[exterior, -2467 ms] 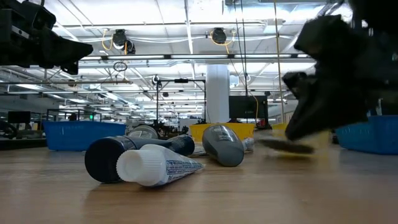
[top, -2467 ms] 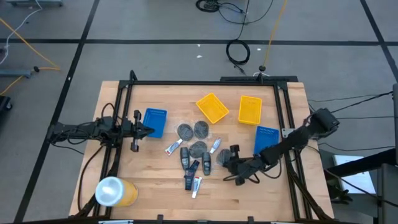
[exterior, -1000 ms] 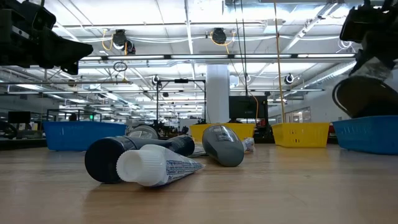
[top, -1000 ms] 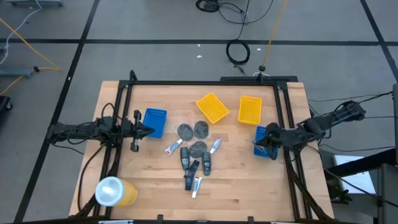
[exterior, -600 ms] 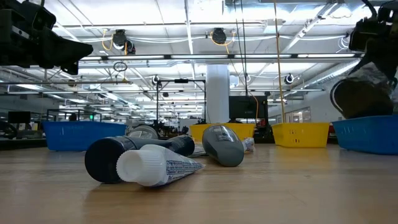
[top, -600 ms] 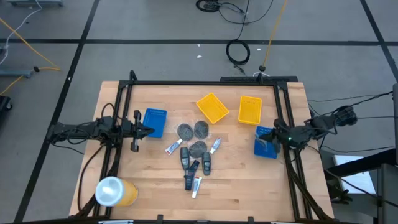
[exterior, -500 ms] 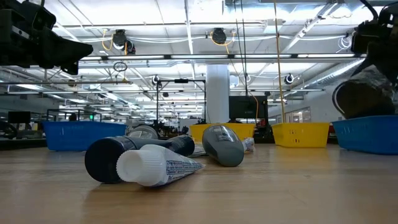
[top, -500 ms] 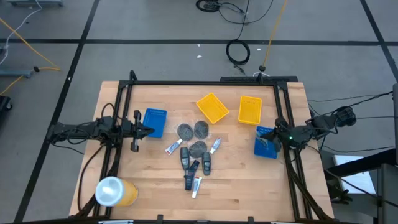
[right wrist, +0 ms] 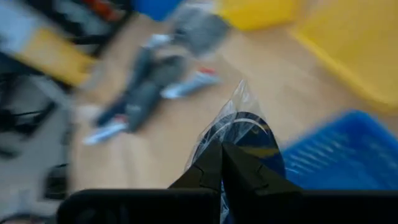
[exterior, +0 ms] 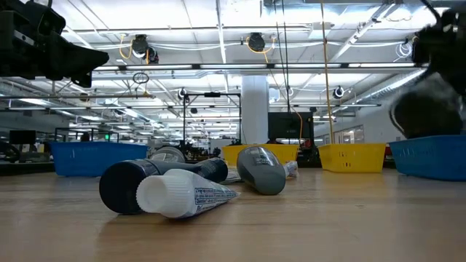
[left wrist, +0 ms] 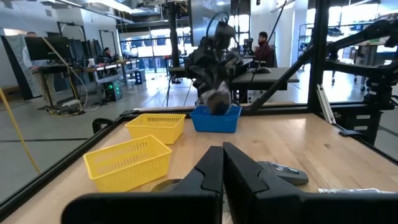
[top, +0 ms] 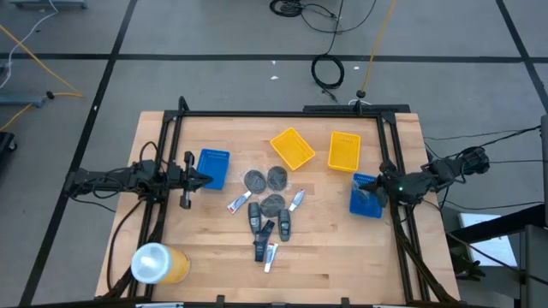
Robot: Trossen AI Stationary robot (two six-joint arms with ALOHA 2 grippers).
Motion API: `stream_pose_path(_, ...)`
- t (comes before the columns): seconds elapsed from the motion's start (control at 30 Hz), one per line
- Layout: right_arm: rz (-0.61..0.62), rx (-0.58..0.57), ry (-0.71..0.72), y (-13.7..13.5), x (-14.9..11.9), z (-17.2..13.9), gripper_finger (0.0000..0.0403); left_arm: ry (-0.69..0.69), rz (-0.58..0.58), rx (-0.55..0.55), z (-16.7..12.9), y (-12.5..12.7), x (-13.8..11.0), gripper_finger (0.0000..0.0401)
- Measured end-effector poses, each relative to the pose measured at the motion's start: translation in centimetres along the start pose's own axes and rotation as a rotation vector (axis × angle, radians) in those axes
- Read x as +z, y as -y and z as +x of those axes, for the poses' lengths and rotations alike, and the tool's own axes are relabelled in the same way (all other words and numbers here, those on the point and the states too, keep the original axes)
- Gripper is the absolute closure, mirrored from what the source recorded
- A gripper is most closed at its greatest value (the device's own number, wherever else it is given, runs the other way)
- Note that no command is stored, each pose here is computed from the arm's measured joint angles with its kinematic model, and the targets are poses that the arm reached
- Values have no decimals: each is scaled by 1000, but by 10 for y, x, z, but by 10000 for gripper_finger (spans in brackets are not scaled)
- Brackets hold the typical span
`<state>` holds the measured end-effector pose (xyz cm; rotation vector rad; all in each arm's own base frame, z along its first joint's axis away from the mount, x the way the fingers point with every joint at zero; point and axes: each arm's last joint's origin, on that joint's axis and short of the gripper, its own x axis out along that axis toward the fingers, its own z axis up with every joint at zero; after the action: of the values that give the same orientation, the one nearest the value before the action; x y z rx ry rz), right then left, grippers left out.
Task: Pick & Place Travel size toiletries
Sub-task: Put the right black hairbrush into the right blue bin
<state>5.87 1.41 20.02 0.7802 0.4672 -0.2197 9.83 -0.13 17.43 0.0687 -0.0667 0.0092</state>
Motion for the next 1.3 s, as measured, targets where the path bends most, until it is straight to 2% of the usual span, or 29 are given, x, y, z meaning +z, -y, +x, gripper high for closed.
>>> stream_pose_path(0.07,-31,60,7,-5,2,0,403,0,0,0,0,0,0,391)
stream_pose_path(0.3,-18,31,5,1,-5,7,403,0,0,0,0,0,0,391)
stream_pose_path(0.6,-59,139,14,4,-8,7,403,0,0,0,0,0,0,391)
stream_pose_path(0.8,-135,95,-152,13,-17,6,403,1,0,0,0,0,0,391)
stream_pose_path(0.9,-130,114,-130,10,-15,6,403,0,0,0,0,0,0,391)
stream_pose_path(1.1,-87,50,-40,12,-12,7,403,0,0,0,0,0,0,391)
stream_pose_path(1.23,29,58,148,6,-5,9,403,1,0,0,0,0,0,391)
stream_pose_path(1.3,21,82,181,4,-6,14,403,0,0,0,0,0,0,391)
